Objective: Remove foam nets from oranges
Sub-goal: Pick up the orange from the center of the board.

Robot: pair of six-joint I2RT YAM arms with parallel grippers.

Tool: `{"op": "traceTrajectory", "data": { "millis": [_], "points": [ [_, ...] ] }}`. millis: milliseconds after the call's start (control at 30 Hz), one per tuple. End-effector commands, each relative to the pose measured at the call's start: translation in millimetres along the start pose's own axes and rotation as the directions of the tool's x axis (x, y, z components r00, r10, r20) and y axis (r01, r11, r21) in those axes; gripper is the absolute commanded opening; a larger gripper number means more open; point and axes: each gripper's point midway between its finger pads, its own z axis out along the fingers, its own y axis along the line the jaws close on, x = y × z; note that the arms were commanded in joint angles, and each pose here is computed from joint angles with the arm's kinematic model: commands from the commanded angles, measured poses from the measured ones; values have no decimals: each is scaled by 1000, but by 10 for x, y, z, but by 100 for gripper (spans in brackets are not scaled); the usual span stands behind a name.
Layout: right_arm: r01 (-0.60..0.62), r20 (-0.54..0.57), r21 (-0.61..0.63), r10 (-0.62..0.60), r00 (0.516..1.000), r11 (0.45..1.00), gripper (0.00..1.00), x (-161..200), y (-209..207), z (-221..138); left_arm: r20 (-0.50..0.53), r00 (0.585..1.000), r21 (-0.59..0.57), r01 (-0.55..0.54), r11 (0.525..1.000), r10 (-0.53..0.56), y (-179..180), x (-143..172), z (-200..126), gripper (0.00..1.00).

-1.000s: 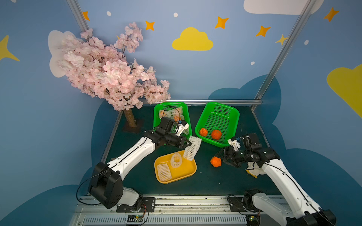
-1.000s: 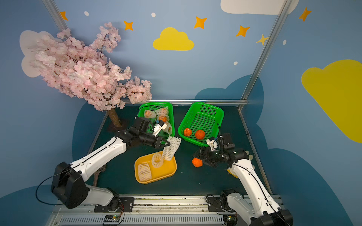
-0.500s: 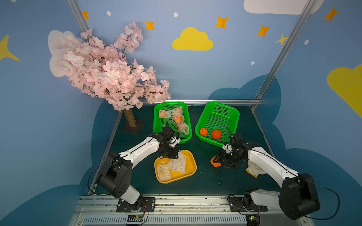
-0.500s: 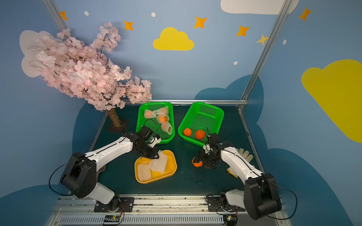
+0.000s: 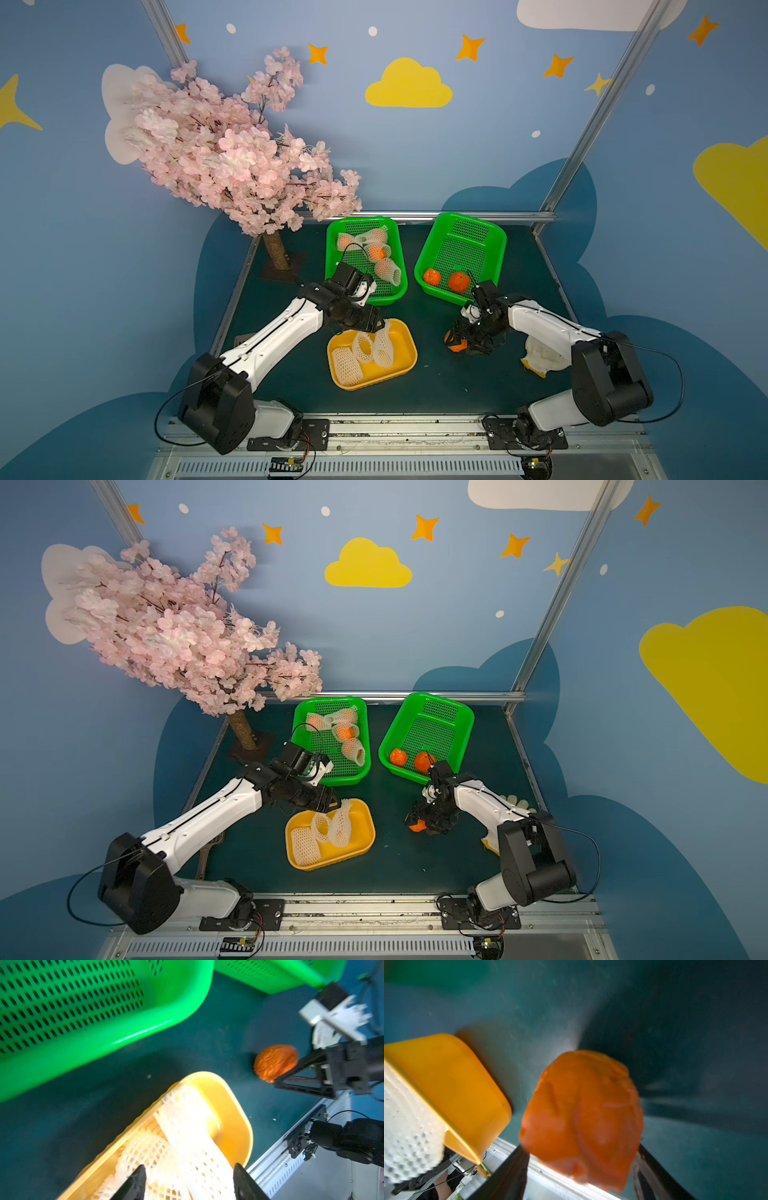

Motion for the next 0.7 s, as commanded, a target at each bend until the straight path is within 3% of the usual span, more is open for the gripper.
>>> {"op": "traceTrajectory", "data": {
  "millis": [0, 167, 400, 667],
  "points": [
    [29, 78, 19, -30, 997, 999, 69, -221, 13, -9, 77, 996, 44, 39, 998, -43, -140, -110, -224, 73],
    [35, 104, 23, -37, 994, 999, 68, -266, 2, 2, 156, 987, 46, 29, 999, -36, -202, -156, -466, 78],
    [36, 153, 56, -44, 987, 998, 80, -332, -36, -43, 292, 956, 56, -22, 998, 4, -349, -291, -873, 84],
    [29, 219, 64, -42, 975, 998, 82, -526, -37, 21, 361, 931, 58, -72, 996, 46, -450, -375, -1109, 87]
  ]
}}
